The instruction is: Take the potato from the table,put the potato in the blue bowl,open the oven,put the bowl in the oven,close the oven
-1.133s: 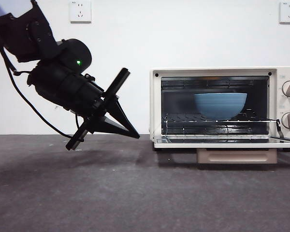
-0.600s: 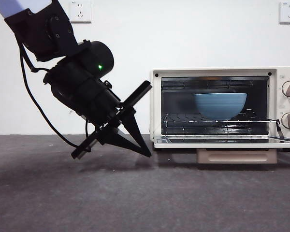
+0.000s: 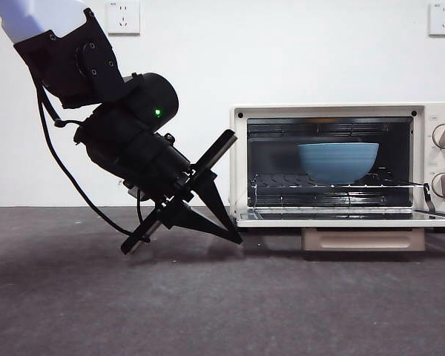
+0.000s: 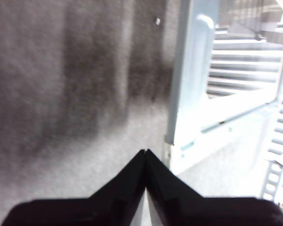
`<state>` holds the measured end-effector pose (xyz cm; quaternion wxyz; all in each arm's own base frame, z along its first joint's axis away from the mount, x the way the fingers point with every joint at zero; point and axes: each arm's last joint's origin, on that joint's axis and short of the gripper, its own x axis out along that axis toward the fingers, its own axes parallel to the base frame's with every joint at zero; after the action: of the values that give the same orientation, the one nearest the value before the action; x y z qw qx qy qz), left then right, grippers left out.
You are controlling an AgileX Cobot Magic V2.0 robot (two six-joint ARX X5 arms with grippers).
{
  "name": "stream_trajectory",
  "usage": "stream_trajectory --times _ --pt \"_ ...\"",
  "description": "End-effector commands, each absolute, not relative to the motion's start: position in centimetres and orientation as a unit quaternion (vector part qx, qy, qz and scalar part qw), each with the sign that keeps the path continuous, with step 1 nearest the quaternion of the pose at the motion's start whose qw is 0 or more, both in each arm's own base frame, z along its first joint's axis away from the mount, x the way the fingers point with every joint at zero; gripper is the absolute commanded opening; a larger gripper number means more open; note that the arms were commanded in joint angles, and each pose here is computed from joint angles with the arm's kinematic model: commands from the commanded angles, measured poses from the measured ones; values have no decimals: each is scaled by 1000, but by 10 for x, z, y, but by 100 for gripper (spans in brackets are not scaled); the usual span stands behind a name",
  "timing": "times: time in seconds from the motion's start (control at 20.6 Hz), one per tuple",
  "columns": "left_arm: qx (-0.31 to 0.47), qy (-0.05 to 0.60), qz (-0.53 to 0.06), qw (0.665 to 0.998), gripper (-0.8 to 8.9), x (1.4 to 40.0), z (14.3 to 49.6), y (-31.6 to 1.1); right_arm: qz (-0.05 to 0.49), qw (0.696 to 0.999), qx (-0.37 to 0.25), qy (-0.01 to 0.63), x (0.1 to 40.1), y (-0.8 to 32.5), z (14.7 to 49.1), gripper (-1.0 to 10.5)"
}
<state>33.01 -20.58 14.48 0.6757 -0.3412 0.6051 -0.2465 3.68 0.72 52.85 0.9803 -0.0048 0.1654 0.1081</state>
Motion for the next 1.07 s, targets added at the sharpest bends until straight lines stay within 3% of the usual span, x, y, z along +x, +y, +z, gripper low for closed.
stream_trajectory --times 0.05,0.73,1.07 --pt "-343 612 -250 667 -6 329 141 -210 109 978 1 177 35 7 526 -2" --pt "-405 580 -290 644 -6 339 158 -220 109 978 1 178 35 7 526 -2" --pt "-413 549 -318 654 -6 354 185 -226 109 978 1 178 35 7 526 -2"
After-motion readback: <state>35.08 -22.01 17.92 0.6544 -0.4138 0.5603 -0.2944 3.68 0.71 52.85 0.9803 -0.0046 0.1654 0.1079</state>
